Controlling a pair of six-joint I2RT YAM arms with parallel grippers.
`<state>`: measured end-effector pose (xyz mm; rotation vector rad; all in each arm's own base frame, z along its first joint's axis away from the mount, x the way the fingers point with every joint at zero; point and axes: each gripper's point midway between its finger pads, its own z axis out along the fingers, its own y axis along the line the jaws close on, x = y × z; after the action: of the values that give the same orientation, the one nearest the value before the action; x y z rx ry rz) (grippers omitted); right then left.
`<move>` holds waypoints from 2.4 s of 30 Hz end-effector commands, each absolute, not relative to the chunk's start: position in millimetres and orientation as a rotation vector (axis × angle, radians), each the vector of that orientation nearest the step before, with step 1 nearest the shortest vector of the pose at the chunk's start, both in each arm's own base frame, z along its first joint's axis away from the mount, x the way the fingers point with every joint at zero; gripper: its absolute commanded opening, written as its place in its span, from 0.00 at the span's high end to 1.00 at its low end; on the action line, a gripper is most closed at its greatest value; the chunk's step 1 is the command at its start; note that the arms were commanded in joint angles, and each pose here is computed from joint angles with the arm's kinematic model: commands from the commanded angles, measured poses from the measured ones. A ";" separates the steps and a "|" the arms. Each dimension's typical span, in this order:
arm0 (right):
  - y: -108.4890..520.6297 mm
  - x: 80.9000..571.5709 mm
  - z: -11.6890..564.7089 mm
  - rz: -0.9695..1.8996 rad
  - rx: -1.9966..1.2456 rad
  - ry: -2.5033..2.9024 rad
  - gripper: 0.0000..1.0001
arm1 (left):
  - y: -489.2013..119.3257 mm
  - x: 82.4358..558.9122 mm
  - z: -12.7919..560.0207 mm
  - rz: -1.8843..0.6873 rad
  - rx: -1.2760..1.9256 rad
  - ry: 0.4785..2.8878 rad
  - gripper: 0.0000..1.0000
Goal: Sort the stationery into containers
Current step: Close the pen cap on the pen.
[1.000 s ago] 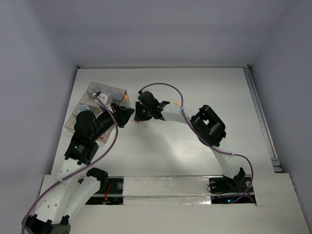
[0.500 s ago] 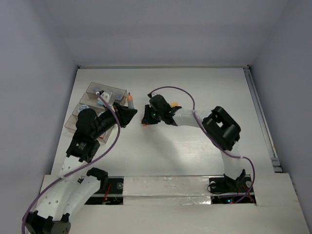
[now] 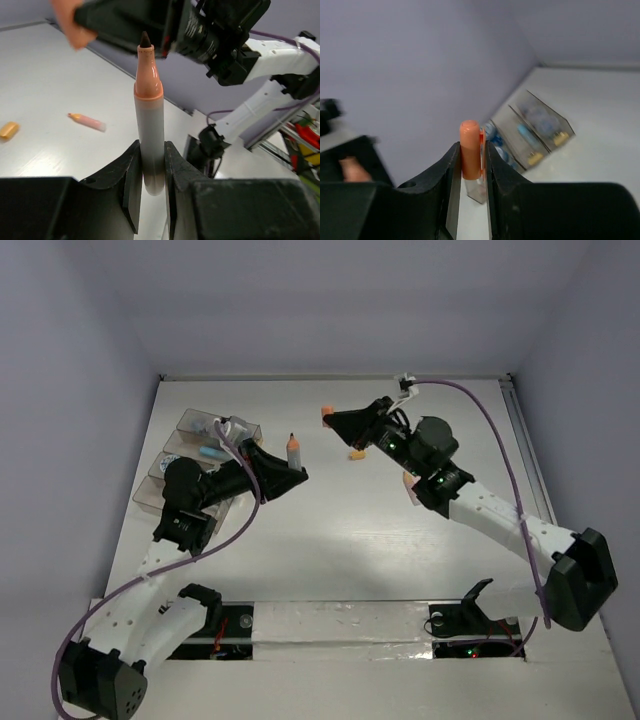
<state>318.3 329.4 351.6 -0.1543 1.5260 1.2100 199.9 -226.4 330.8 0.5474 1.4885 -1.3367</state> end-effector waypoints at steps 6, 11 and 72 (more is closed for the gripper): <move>327.7 259.5 458.5 1.452 -0.322 1.128 1.00 | -235.7 175.5 337.4 -1.503 0.691 1.400 1.00; 337.1 250.5 470.2 1.568 -0.349 1.099 1.00 | -234.8 173.8 337.2 -1.498 0.691 1.394 1.00; 385.1 181.5 414.4 1.831 -0.607 1.056 1.00 | -218.2 176.8 406.2 -1.461 0.533 1.138 1.00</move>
<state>212.5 379.2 426.3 -0.4861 1.0702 1.7697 174.9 -230.7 351.5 0.5748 1.3770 -1.5413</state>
